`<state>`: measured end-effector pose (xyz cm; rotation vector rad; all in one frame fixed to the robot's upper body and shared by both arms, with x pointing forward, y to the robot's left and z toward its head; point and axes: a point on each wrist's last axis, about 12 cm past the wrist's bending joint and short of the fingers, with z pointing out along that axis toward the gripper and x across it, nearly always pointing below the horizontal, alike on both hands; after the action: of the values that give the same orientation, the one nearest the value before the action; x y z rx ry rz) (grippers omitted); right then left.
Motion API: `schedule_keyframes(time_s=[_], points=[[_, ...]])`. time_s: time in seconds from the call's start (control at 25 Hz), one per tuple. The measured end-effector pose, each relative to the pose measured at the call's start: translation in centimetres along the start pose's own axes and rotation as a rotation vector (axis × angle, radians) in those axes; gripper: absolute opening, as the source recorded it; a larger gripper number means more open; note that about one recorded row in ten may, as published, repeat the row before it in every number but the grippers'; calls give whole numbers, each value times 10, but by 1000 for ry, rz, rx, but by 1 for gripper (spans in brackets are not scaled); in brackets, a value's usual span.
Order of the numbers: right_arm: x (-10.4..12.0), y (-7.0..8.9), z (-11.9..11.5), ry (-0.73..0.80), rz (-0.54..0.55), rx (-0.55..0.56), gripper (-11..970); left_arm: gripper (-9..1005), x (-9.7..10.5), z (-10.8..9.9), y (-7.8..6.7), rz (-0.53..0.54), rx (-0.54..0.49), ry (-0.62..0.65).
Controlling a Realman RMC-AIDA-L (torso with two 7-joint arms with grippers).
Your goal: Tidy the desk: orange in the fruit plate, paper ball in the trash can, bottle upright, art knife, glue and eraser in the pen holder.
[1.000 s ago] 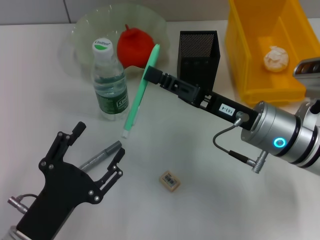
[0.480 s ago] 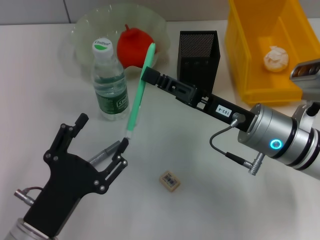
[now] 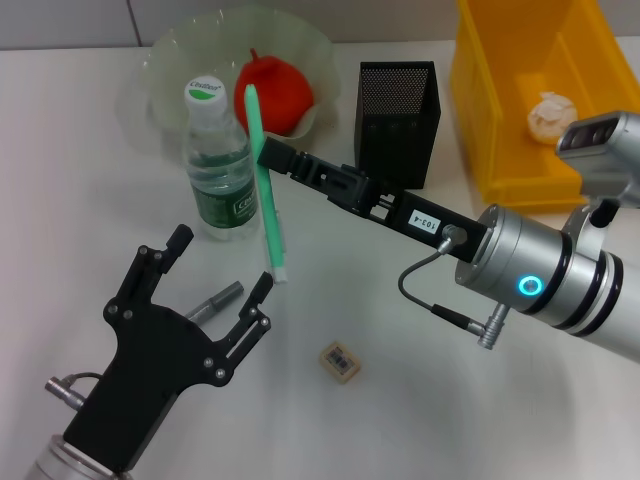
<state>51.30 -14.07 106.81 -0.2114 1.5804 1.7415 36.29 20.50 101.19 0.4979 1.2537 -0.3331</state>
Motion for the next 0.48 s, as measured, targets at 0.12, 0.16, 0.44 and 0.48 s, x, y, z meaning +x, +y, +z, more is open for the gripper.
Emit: schedule_keyframes(time_s=[0.12, 0.16, 0.44, 0.48], points=[[0, 0, 0, 0, 2, 3, 162, 812, 0, -1, 1, 7, -2, 1], [-1, -1, -1, -2, 3, 5, 162, 812, 1, -2, 2, 9, -4, 2], [-6, -3, -7, -25, 1, 11, 158, 811, 2, -8, 5, 29, -12, 15], [-7, -3, -8, -29, 0, 14, 157, 811, 3, -10, 6, 34, -12, 16]])
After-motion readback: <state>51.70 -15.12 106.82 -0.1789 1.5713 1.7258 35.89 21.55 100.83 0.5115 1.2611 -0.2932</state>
